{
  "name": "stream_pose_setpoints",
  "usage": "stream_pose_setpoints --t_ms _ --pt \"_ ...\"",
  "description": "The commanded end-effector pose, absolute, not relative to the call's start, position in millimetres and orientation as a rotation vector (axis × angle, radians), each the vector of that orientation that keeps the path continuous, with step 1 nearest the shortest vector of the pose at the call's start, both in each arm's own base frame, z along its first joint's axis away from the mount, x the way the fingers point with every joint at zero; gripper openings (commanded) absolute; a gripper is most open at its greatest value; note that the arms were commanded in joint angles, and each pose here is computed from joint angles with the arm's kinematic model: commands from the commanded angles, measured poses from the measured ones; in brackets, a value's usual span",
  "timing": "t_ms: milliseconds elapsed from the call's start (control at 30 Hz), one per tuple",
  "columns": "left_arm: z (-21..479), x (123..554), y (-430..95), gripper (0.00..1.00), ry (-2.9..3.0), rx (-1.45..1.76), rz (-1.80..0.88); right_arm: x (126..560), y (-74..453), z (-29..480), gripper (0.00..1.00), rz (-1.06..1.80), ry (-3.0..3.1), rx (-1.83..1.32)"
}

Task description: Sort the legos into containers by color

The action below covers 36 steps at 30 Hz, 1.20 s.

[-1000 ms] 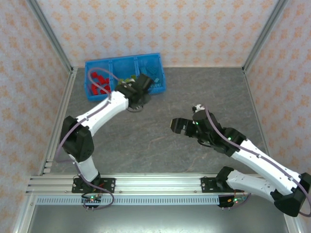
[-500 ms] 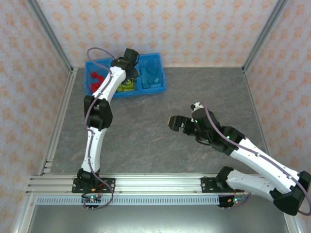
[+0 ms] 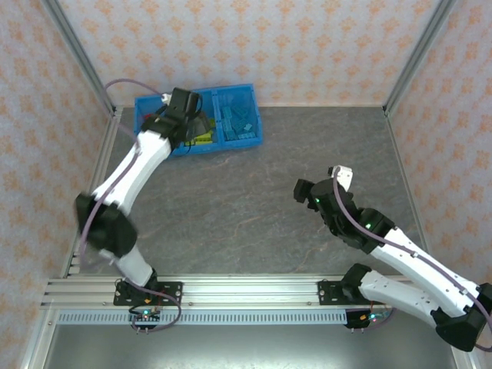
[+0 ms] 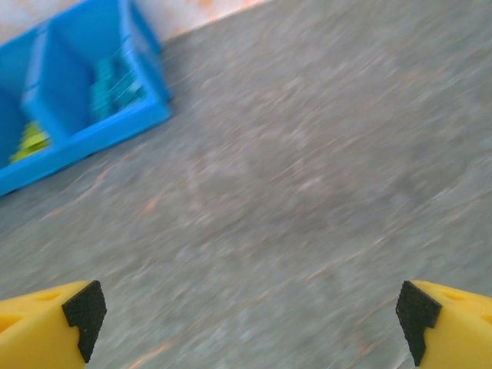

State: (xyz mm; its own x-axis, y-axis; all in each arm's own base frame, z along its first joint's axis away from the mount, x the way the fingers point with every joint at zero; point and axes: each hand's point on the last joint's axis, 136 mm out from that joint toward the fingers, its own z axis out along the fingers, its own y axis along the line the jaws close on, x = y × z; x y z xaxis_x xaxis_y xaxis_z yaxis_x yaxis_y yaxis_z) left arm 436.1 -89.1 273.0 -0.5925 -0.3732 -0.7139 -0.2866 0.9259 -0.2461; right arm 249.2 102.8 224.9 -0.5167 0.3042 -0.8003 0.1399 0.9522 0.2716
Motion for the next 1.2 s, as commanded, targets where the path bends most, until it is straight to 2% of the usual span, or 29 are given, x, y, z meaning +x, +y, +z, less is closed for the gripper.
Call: stream_pose_setpoints --t_ms 0,200,300,467,600,767,833,967,1167 --pt "293.0 391.2 -75.3 0.76 2.093 -0.328 -0.015 274.9 59.6 238.4 0.99 -0.056 1.962 0.347" --pt "247.4 312.1 -30.2 0.86 1.951 -0.298 0.072 314.4 -1.3 203.3 0.99 -0.334 1.994 0.405" --pt "213.8 291.2 -2.6 1.00 1.888 -0.316 0.219 329.7 -25.5 175.9 0.99 -0.408 2.002 0.436" --pt "179.3 283.8 20.3 1.00 1.844 -0.304 0.396 368.0 -35.7 119.4 0.99 -0.402 2.032 0.386" --pt "169.9 300.6 32.9 1.00 1.832 -0.276 0.438 401.9 -30.7 112.4 0.99 -0.343 1.974 0.326" --pt "140.5 339.0 45.8 1.00 1.824 -0.312 0.268 389.4 -36.7 99.2 0.99 -0.148 1.853 0.351" --pt "130.9 358.6 44.6 1.00 1.848 -0.275 0.256 388.9 -32.2 84.6 0.99 -0.153 1.974 0.320" --pt "97.7 390.5 36.7 1.00 1.889 -0.235 0.173 391.6 -31.5 90.5 0.99 -0.125 1.951 0.314" --pt "94.5 393.6 27.1 1.00 1.968 -0.174 0.163 393.0 -30.9 90.6 0.99 -0.121 1.944 0.310"
